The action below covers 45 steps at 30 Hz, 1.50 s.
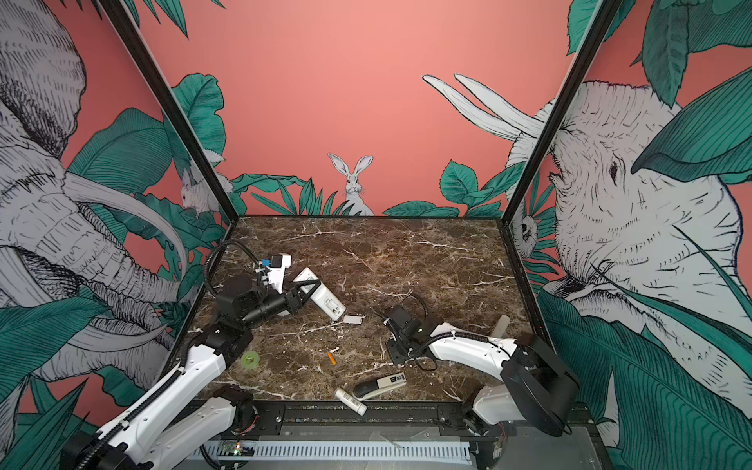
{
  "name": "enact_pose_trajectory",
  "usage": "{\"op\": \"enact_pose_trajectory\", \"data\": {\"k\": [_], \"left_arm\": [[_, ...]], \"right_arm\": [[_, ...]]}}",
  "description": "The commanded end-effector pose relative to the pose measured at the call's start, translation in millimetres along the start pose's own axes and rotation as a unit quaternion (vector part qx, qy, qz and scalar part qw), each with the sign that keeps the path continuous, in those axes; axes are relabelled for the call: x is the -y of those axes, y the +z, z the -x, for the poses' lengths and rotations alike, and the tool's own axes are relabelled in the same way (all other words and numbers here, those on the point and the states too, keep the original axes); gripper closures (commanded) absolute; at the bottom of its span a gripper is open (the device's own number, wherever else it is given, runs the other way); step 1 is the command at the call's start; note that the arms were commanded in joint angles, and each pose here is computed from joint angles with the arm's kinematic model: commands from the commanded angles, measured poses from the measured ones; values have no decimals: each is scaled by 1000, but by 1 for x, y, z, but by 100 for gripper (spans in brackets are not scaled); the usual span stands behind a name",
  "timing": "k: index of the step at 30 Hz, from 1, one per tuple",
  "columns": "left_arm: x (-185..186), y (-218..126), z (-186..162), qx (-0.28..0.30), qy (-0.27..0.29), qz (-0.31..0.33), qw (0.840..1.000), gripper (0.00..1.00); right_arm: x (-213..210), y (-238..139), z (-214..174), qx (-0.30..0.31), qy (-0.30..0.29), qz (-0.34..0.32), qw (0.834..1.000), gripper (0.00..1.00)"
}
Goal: Load the batteries into the remote control
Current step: 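Grasp an orange battery upright with the right gripper, then carry the battery to the open compartment of the remote held by the left gripper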
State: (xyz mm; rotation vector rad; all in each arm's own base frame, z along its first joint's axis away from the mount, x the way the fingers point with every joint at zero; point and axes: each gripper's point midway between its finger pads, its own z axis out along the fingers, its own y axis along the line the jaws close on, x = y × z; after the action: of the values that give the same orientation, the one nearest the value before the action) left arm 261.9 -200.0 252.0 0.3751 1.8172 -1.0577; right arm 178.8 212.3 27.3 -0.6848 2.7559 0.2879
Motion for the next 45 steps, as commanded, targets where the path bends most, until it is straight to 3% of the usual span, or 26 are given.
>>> {"op": "enact_pose_trajectory", "data": {"k": [1, 19, 28, 35, 40, 45], "left_arm": [[5, -2, 8, 19, 5, -12, 1000, 100], [-11, 6, -10, 15, -34, -5, 999, 100], [-8, 18, -24, -26, -63, -39, 997, 100], [3, 24, -34, -75, -69, -79, 992, 100], [14, 30, -34, -86, -88, -124, 985, 100], [19, 36, -35, -100, -117, -156, 976, 100]], "right_arm": [[-6, 2, 8, 7, -8, 8, 1000, 67], [-9, 4, 17, 16, -19, 6, 1000, 91], [-22, -20, 36, 77, -44, 40, 995, 92], [-48, -55, 58, 153, -78, 104, 980, 91], [-76, -90, 76, 219, -113, 155, 957, 91], [-96, -112, 87, 245, -133, 185, 942, 90]]}}
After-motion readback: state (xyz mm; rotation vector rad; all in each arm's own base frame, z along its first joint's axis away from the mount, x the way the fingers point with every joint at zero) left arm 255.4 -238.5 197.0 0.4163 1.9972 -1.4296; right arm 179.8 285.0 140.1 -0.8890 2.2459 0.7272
